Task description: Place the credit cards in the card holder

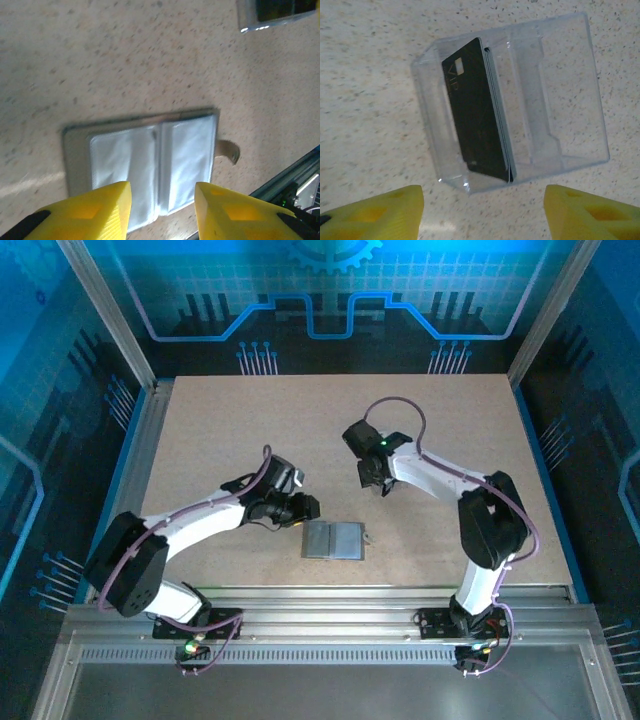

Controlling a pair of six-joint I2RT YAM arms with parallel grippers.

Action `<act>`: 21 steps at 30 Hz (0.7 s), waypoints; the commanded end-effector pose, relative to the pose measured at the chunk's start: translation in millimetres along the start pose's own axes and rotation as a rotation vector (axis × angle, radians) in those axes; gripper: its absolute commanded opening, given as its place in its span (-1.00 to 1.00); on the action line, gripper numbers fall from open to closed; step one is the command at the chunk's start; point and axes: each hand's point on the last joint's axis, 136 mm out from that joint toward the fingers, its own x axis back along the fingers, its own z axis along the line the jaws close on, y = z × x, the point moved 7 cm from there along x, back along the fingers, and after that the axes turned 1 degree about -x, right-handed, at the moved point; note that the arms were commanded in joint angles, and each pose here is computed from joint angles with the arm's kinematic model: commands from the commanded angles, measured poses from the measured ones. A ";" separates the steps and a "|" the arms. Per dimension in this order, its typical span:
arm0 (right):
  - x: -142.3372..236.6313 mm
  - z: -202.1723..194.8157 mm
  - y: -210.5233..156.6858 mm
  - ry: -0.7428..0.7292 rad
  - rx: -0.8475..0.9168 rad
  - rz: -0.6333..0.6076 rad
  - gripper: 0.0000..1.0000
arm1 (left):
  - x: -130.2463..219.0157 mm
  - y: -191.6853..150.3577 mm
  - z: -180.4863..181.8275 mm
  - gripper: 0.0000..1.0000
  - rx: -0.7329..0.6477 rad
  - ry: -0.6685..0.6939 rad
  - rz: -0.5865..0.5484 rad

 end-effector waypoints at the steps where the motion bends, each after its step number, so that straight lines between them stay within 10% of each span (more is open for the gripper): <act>1: -8.9 -6.8 14.6 -0.122 0.053 0.004 0.25 | -7.3 4.5 -13.7 -0.22 -0.024 -0.040 0.029; 21: -60.4 6.7 25.5 -0.010 0.076 0.106 -0.23 | -19.0 -0.8 -2.1 -0.24 -0.006 -0.012 0.050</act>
